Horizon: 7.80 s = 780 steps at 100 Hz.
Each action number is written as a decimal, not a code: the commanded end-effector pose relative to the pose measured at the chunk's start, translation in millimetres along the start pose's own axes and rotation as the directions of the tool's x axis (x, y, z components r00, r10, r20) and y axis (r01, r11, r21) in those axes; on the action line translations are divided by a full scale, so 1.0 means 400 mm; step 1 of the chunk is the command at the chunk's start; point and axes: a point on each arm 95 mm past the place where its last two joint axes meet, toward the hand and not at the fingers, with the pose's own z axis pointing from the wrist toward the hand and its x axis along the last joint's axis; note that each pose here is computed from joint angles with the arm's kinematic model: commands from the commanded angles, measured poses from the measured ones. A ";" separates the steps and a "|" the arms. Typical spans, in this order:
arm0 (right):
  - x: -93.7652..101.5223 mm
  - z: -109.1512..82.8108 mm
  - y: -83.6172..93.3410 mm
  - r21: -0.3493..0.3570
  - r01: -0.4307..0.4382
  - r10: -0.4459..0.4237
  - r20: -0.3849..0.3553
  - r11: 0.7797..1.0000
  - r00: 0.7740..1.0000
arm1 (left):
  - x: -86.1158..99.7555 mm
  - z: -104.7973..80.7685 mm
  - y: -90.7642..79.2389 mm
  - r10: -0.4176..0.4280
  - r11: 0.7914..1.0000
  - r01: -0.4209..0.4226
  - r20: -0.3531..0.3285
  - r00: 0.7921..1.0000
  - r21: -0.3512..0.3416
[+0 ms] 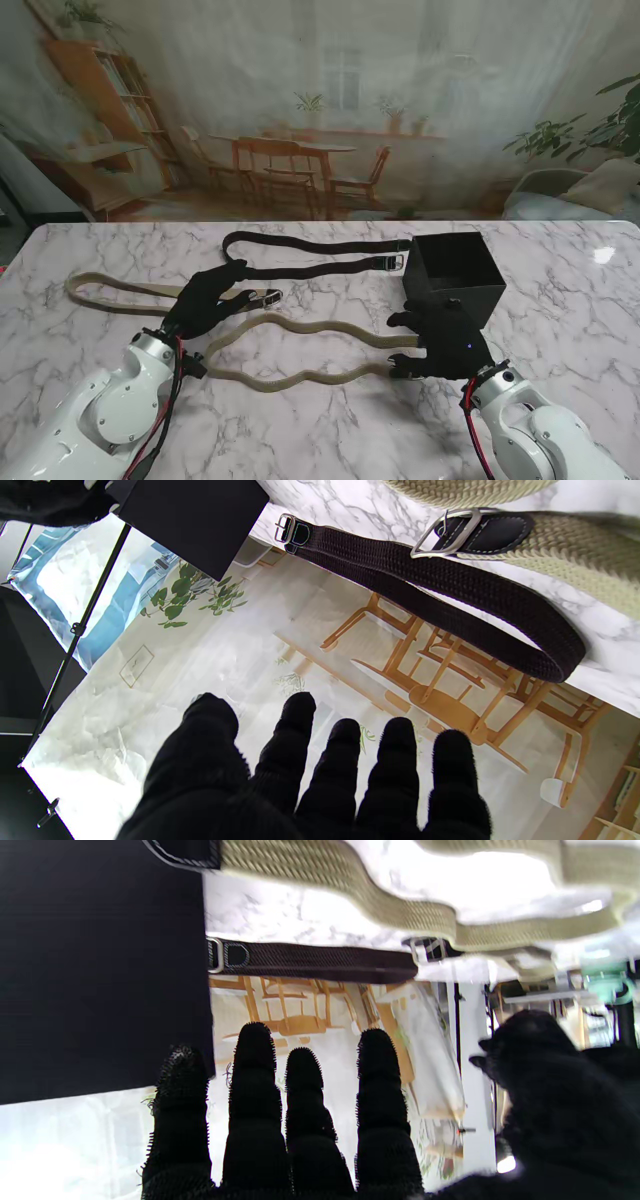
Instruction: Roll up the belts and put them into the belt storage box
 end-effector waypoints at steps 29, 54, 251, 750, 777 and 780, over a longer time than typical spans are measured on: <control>0.004 -0.024 -0.081 0.112 0.060 -0.063 0.016 0.992 0.998 | 0.000 0.012 0.011 0.001 0.999 -0.001 0.005 1.000 -0.034; 0.010 -0.022 -0.128 0.157 0.087 -0.090 0.014 0.984 0.996 | 0.017 0.003 0.015 0.006 0.999 -0.006 -0.012 1.000 -0.037; -0.021 0.006 -0.029 0.091 0.053 -0.054 0.010 0.994 0.998 | 0.026 0.001 0.072 0.009 0.778 -0.163 -0.249 0.968 -0.606; -0.058 0.011 -0.153 0.269 0.000 -0.067 0.240 0.963 0.969 | 0.005 -0.060 -0.017 0.509 0.831 -0.509 -0.063 0.858 -0.224; -0.065 -0.010 -0.092 0.205 0.070 -0.112 0.202 0.976 0.973 | 0.004 -0.061 -0.017 0.507 0.833 -0.508 -0.065 0.860 -0.221; -0.067 -0.012 -0.083 0.194 0.083 -0.123 0.201 0.977 0.972 | 0.004 -0.061 -0.016 0.505 0.834 -0.506 -0.065 0.861 -0.220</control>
